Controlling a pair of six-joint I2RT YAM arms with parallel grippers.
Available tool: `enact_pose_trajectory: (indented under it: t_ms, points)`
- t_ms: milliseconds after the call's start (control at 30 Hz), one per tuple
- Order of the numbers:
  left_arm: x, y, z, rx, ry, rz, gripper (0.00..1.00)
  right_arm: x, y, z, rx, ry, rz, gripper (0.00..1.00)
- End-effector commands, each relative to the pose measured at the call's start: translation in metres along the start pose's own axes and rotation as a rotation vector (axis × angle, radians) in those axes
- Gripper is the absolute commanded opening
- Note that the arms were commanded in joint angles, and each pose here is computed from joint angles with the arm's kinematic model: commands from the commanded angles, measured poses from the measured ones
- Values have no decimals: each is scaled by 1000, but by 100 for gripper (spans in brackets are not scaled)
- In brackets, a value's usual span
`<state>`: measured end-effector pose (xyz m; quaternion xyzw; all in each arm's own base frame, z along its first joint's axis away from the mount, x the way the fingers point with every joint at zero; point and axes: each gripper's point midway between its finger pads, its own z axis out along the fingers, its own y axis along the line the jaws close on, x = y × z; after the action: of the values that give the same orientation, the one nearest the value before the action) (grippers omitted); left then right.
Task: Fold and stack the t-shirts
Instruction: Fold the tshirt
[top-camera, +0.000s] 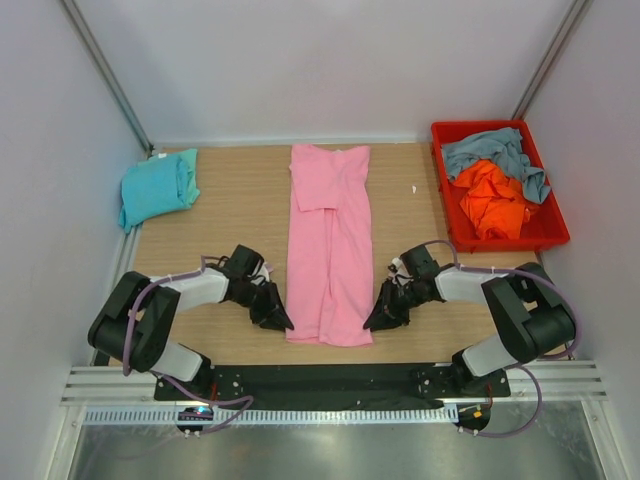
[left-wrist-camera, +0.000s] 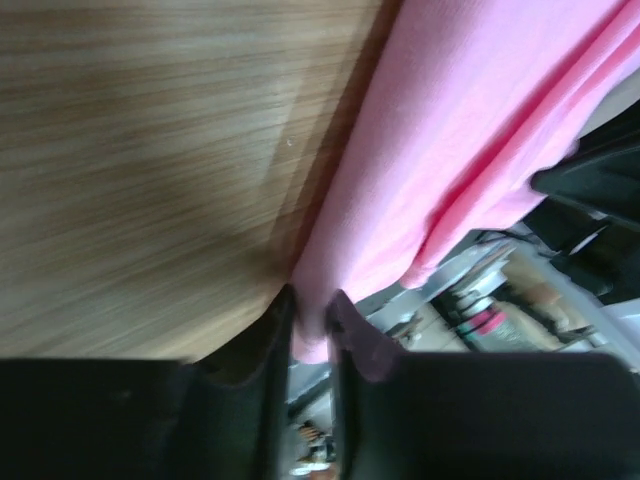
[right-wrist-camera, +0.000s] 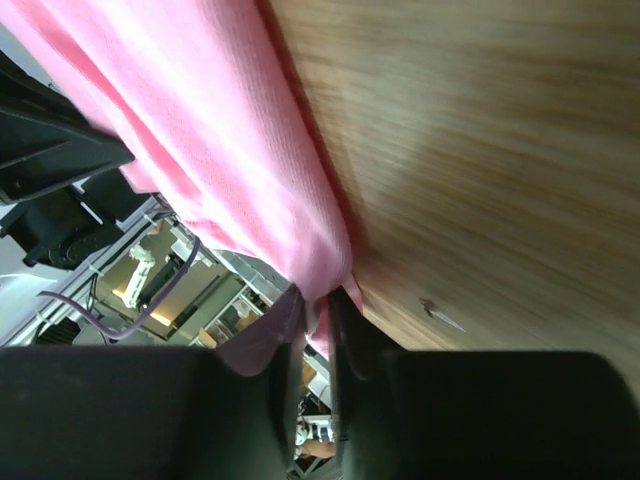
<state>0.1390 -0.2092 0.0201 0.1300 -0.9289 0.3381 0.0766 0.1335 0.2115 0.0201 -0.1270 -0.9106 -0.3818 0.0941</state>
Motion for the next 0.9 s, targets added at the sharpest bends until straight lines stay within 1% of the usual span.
enact_pose_trajectory:
  t_ms: [0, 33, 67, 133, 233, 267, 333, 367, 433, 500, 600, 733, 800, 867]
  points:
    - [-2, -8, 2, 15, -1, 31, 16, 17, -1, 5, 6, 76, 87, 19]
    - [-2, -9, 2, 17, 0, 30, 9, 16, 0, 5, 3, 78, 87, 12]
    - [-1, -9, 2, 19, 2, 30, 1, 16, 1, 5, 1, 77, 81, 2]
    - [-3, -14, 0, 31, -5, 46, 0, 15, 5, 4, -10, 70, 66, 1]
    - [-12, -40, -10, 91, -22, 114, 0, 11, 19, -5, -41, 49, -8, 1]
    - [-21, -58, -20, 110, -43, 184, 0, 4, 31, -10, -58, 31, -48, 1]
    - [-29, -80, -34, 135, -69, 257, 0, -2, 43, -21, -73, 4, -99, 2]
    - [-33, -83, -38, 138, -79, 287, 0, -10, 56, -27, -97, -21, -130, 1]
    - [-39, -92, -46, 152, -93, 300, 0, -23, 68, -39, -133, -59, -142, 1]
    - [-47, -93, -51, 152, -114, 308, 0, -40, 88, -54, -174, -109, -187, 1]
    - [-68, -108, -65, 164, -172, 344, 0, -67, 104, -76, -203, -186, -229, 1]
    - [-120, -140, -91, 192, -325, 405, 0, -101, 121, -96, -242, -278, -260, 2]
    - [-141, -154, -100, 207, -377, 431, 0, -118, 135, -107, -269, -329, -295, 2]
    - [-158, -153, -94, 192, -383, 419, 0, -135, 143, -113, -267, -365, -324, 1]
